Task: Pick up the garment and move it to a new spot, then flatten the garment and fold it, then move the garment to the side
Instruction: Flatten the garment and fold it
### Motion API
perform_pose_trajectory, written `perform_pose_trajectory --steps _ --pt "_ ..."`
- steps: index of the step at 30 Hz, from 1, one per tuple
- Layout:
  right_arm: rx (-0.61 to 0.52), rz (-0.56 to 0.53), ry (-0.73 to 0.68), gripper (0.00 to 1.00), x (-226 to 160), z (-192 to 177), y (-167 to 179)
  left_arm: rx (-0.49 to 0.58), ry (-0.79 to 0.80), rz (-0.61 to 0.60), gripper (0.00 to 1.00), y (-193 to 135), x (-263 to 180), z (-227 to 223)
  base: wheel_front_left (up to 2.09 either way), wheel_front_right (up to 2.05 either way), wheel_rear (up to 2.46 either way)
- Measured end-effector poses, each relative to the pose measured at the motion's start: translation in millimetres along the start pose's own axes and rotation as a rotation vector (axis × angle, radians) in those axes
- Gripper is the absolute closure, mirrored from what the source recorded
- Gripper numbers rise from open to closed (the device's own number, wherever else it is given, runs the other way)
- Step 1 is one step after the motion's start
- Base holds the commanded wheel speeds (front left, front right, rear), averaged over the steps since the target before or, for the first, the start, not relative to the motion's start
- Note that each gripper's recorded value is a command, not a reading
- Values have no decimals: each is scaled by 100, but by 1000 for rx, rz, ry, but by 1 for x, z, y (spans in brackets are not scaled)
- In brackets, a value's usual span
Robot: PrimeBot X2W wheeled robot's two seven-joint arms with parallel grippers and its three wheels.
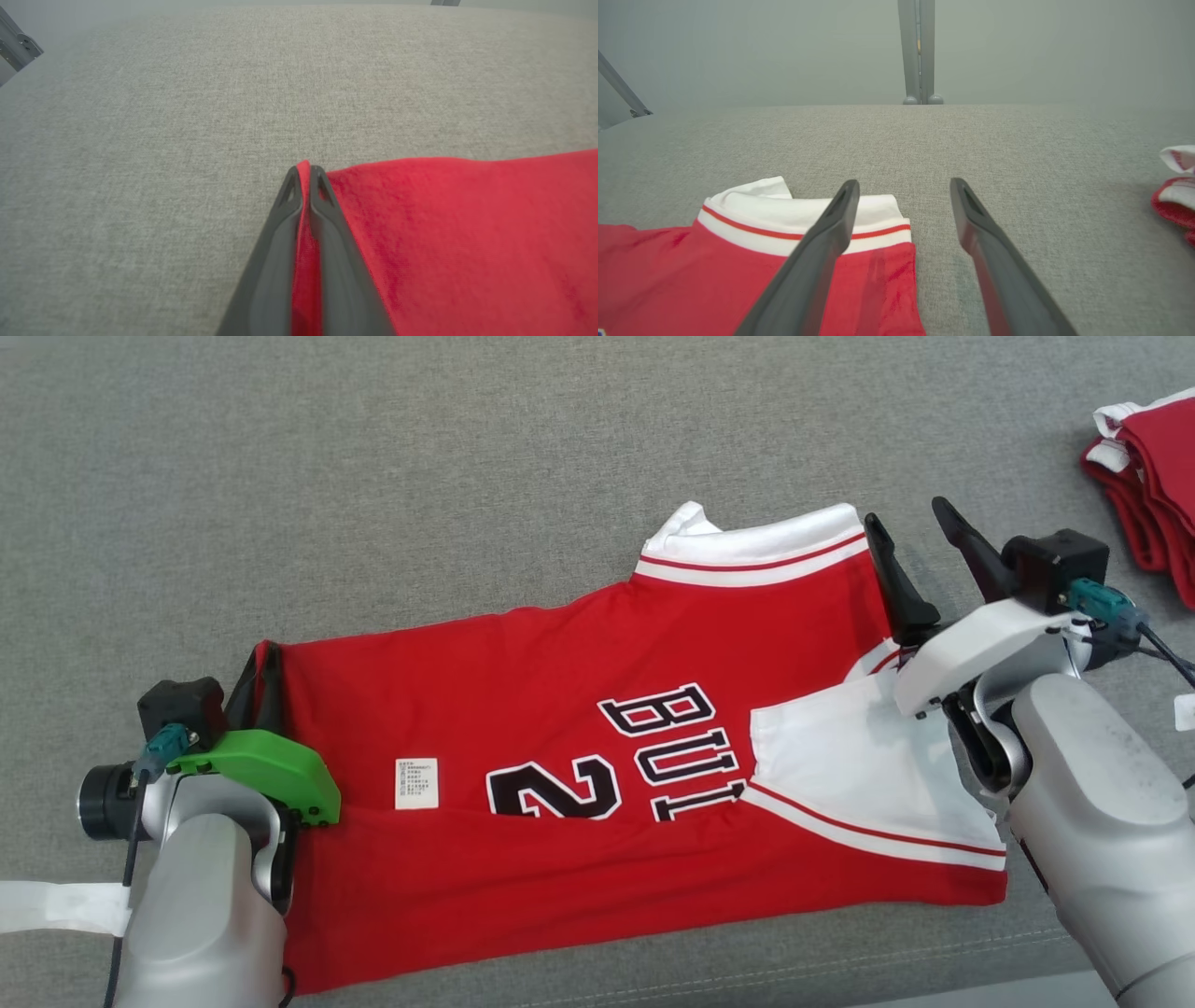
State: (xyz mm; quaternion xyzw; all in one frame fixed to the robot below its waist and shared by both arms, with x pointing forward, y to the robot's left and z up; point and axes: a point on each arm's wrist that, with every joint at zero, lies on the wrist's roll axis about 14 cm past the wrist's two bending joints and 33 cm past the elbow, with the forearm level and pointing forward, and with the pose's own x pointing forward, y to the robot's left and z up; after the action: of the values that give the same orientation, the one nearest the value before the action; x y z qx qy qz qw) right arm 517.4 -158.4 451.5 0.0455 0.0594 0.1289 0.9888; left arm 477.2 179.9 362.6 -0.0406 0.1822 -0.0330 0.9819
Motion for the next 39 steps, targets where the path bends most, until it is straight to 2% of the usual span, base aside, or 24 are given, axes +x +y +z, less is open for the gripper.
perform_pose_trajectory --steps 4,12,13,14,15,17,18,19,20,29,39 --pt "-11 30 52 0 19 -2 6 1 -21 -12 100 -5 -2 5 0 0 0" --pt "2 57 196 0 34 -32 16 -7 -47 -9 100 -5 -4 11 0 0 0" --pt "4 62 201 6 36 -34 17 -6 -49 -10 100 -5 -3 11 0 0 0" --pt "1 66 207 20 37 -35 18 -5 -50 -12 100 -5 -3 11 0 0 0" --pt "2 68 212 35 38 -37 19 -7 -50 -12 100 -5 -3 11 0 0 0" --pt "-6 70 226 72 38 -40 19 -9 -51 -13 100 -5 -3 11 0 0 0" --pt "-6 69 232 72 38 -41 18 -8 -52 -14 100 -6 -3 11 0 0 0" --pt "-6 69 238 90 38 -43 18 -10 -52 -15 100 -6 -3 11 0 0 0" --pt "-5 68 246 100 38 -44 17 -11 -52 -15 100 -6 -3 11 0 0 0" --pt "-7 74 275 100 42 -50 17 -12 -54 -18 100 -6 -3 12 0 0 0" --pt "-30 93 103 100 40 -5 21 -11 -137 -24 100 -7 -14 40 0 0 0"
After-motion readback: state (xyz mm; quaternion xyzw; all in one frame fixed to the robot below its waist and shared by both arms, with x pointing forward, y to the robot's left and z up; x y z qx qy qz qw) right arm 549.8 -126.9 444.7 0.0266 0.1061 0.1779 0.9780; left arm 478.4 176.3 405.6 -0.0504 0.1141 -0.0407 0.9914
